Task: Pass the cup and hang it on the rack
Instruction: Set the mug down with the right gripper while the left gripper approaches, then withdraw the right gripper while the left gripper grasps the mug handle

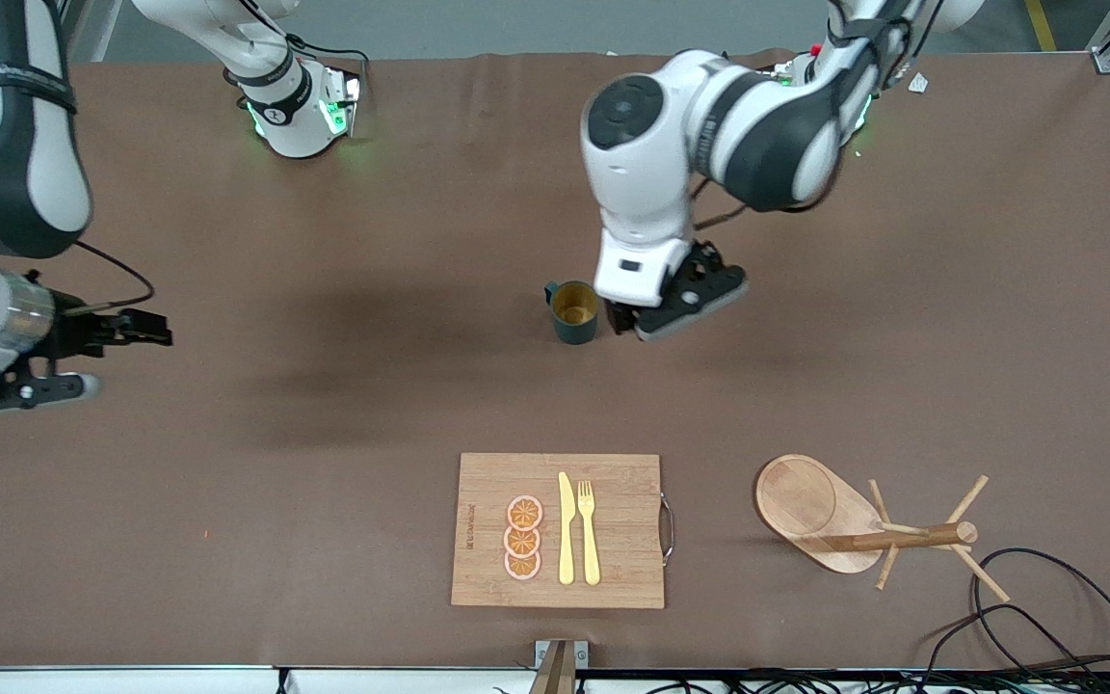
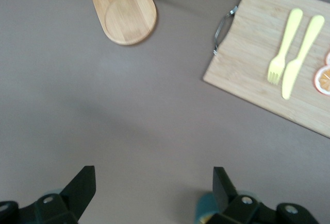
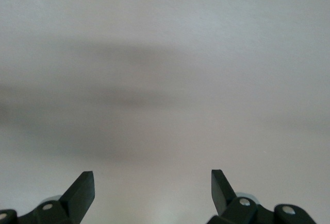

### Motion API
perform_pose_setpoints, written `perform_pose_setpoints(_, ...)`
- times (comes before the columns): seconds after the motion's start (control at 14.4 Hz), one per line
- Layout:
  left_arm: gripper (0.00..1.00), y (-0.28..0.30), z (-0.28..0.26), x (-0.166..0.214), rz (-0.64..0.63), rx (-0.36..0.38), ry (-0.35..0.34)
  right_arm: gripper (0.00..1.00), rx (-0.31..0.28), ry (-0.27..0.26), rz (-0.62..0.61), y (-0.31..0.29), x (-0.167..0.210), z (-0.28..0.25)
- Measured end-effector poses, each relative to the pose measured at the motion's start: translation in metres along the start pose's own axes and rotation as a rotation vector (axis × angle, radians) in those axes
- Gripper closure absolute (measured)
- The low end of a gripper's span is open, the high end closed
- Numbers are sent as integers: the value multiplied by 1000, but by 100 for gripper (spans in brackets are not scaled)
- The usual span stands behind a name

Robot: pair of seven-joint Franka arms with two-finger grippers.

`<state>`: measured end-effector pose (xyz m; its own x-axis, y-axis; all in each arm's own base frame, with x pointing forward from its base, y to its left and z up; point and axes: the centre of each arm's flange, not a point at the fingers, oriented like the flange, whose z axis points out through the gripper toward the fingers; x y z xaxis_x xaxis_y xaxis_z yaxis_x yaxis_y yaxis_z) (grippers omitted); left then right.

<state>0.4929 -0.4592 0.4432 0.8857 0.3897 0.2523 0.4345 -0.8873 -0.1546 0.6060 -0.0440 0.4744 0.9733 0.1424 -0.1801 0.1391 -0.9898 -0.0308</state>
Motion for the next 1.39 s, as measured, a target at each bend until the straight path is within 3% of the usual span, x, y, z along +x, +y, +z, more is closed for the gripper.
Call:
perform_pose_setpoints(0.21,0,24,-3,-60,-43,3,17,0,-36,-3,-3,-1,-10,-41)
perform_pose_setpoints(0.49,0,32,-10,-100,-46,22,35,0,-41,23,12,4,-20,-88)
perform_pose_setpoints(0.9,0,56,21,-167,-159,69,132,0,-33,19,24,7,-19,-87)
perform_pose_setpoints(1.18,0,75,58,-218,-165,88,197,0,10,13,147,14,-25,-91)
perform_pose_setpoints(1.39,1,86,79,-239,-134,87,249,0,13,14,165,11,-30,-99)
